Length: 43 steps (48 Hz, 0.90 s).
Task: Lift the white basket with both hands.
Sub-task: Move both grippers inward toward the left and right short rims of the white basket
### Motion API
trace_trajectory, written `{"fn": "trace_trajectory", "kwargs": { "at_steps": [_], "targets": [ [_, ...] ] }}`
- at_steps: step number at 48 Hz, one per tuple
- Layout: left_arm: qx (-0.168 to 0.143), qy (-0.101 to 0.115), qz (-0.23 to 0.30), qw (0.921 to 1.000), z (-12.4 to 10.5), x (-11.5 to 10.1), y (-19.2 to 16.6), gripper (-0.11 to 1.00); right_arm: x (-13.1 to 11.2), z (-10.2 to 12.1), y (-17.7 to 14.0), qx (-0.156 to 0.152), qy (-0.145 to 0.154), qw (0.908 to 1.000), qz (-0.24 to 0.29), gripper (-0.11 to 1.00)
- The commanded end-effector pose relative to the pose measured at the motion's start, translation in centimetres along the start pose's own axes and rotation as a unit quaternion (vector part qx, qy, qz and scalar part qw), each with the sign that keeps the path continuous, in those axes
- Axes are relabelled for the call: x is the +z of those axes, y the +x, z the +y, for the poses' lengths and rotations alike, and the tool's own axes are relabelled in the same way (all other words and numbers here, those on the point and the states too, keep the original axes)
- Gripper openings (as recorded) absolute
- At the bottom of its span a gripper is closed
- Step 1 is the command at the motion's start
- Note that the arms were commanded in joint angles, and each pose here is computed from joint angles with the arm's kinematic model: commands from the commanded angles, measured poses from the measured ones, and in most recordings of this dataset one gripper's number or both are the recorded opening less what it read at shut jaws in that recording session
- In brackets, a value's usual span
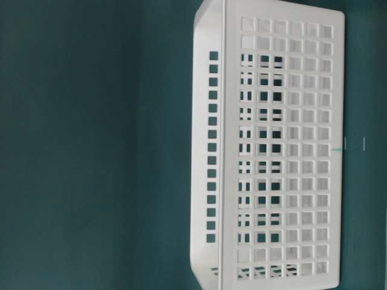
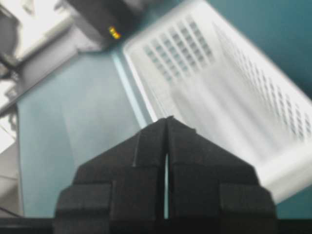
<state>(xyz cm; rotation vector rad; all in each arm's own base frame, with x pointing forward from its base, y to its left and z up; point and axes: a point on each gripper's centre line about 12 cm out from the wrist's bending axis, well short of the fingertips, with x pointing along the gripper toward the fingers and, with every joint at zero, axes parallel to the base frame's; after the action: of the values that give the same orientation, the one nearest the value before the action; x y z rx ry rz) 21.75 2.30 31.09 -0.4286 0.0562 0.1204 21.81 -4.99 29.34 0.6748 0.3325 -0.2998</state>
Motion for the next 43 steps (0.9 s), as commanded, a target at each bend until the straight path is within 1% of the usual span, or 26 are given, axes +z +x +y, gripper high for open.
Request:
{"fn": "trace_trajectory", "kwargs": {
  "at_steps": [1, 4, 5, 7, 10, 13, 18, 19, 22, 24, 25, 27, 29, 31, 33, 35, 37, 39, 43],
  "targets": [
    [0.017, -0.049, 0.009, 0.9986, -0.1, 1.5, 0.6, -0.05, 1.4, 0.1, 0.6, -0.035, 0.054, 0.997, 0.044, -0.02],
    [0.036, -0.098, 0.023, 0.9943, 0.1, 1.9, 1.0, -0.05, 1.8, 0.0, 1.5, -0.062, 0.088, 0.9911, 0.079, -0.02],
    [0.044, -0.116, 0.028, 0.9919, 0.3, 2.0, 1.1, -0.05, 1.9, 0.1, 1.7, -0.067, 0.095, 0.9895, 0.086, -0.02],
    [0.058, -0.145, 0.039, 0.987, 0.5, 2.1, 1.4, -0.05, 2.1, 0.1, 2.3, -0.077, 0.105, 0.9864, 0.1, -0.02],
    [0.082, -0.183, 0.056, 0.978, 0.7, 2.4, 1.8, -0.05, 2.1, 0.0, 3.2, -0.093, 0.124, 0.9803, 0.122, -0.02],
    [0.098, -0.208, 0.059, 0.9714, 0.9, 3.2, 2.3, -0.06, 1.8, -0.3, 3.9, -0.112, 0.145, 0.9721, 0.146, -0.02],
    [0.122, -0.242, 0.06, 0.9606, 1.3, 4.6, 3.5, -0.06, 2.0, -0.8, 4.9, -0.146, 0.187, 0.956, 0.172, -0.02],
    [0.128, -0.249, 0.062, 0.9581, 1.3, 4.8, 3.8, -0.06, 2.0, -1.0, 5.2, -0.157, 0.199, 0.951, 0.177, -0.02],
    [0.148, -0.267, 0.077, 0.9492, 1.7, 5.0, 4.6, -0.06, 2.2, -1.5, 5.6, -0.18, 0.217, 0.9412, 0.186, -0.02],
    [0.166, -0.279, 0.094, 0.9413, 1.9, 4.8, 5.0, -0.06, 2.5, -1.8, 5.6, -0.195, 0.228, 0.9351, 0.189, -0.02],
    [0.184, -0.288, 0.112, 0.9329, 2.2, 4.3, 5.4, -0.06, 2.6, -2.0, 5.7, -0.202, 0.235, 0.9313, 0.191, -0.02],
    [0.209, -0.301, 0.136, 0.9204, 2.5, 3.6, 5.7, -0.06, 2.9, -2.3, 5.8, -0.216, 0.247, 0.9243, 0.194, -0.02],
    [0.236, -0.313, 0.162, 0.9056, 2.9, 2.9, 6.0, -0.06, 2.9, -2.5, 6.0, -0.229, 0.256, 0.9174, 0.201, -0.02],
    [0.262, -0.323, 0.186, 0.8901, 3.2, 2.2, 6.1, -0.06, 2.9, -2.8, 6.1, -0.244, 0.259, 0.9106, 0.21, -0.02],
    [0.283, -0.333, 0.202, 0.8764, 3.4, 1.8, 6.3, -0.06, 2.9, -2.9, 6.3, -0.255, 0.255, 0.9068, 0.219, -0.02],
    [0.3, -0.336, 0.217, 0.8659, 3.5, 1.6, 6.4, -0.06, 2.8, -2.9, 6.3, -0.262, 0.247, 0.9045, 0.228, -0.02],
    [0.313, -0.341, 0.227, 0.8571, 3.7, 1.4, 6.5, -0.06, 2.6, -2.9, 6.3, -0.269, 0.242, 0.9014, 0.238, -0.01],
    [0.321, -0.341, 0.234, 0.8521, 3.8, 1.2, 6.6, -0.06, 2.4, -2.8, 6.2, -0.274, 0.241, 0.8979, 0.246, -0.01],
    [0.323, -0.341, 0.237, 0.8506, 3.8, 1.2, 6.8, -0.06, 2.1, -2.9, 6.0, -0.282, 0.243, 0.8922, 0.256, 0.0]
  ]
}}
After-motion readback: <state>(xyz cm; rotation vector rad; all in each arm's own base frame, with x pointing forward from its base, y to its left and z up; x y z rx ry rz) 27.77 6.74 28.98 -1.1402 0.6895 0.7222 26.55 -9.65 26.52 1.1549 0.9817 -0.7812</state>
